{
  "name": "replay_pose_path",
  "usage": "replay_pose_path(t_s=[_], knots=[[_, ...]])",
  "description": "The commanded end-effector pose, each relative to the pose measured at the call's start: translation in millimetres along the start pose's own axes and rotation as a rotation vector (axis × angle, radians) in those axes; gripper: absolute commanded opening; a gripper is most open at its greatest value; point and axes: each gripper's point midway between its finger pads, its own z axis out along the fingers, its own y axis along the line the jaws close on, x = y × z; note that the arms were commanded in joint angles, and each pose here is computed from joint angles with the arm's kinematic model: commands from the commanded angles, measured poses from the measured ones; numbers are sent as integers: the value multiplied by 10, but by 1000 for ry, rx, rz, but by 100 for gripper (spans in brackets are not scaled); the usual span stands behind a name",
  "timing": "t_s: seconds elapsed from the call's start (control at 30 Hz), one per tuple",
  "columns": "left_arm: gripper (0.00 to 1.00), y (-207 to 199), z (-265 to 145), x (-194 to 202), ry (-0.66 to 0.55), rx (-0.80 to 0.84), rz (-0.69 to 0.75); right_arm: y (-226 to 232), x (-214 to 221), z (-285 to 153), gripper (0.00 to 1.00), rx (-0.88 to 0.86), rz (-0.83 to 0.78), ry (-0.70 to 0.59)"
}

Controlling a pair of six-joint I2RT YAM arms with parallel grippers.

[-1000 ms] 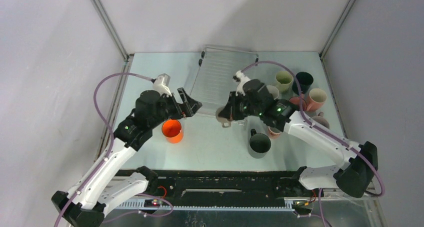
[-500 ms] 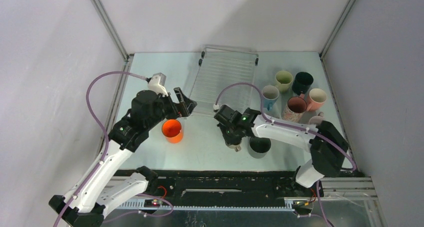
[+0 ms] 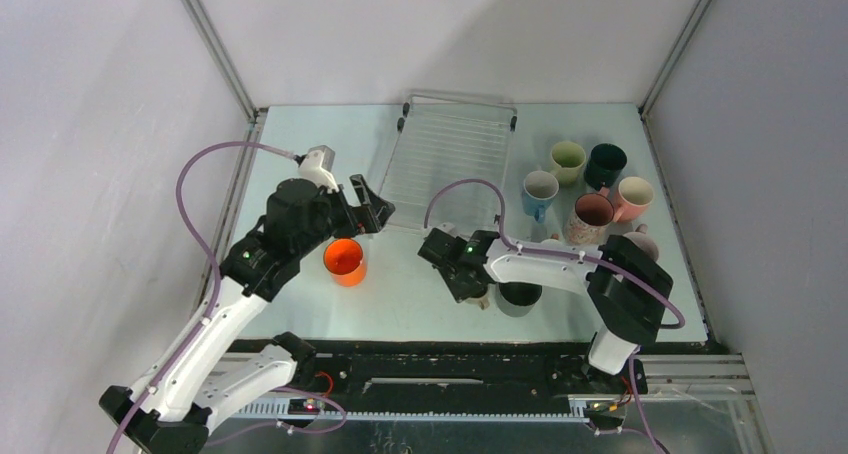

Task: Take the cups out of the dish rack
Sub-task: Place the cup at the center of the board.

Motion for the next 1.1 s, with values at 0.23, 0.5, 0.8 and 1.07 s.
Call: replay_pose_path(t_s=[0.23,0.5,0.8,1.07], knots=[[100,-148,-54,-259,-67,33,24,98,-37,-66,36,-12,-21,-39],[100,-211,-93,-317,-76,55,32,104,-209,-507,62,-70,3,-119],[100,-389,-207,-395,-93,143,59,-93,-621,-1202,86,-206,132,-316],[100,-536,-239,-443,-104,215,93,-482,-1062,-2008,100,-300,279,-640]])
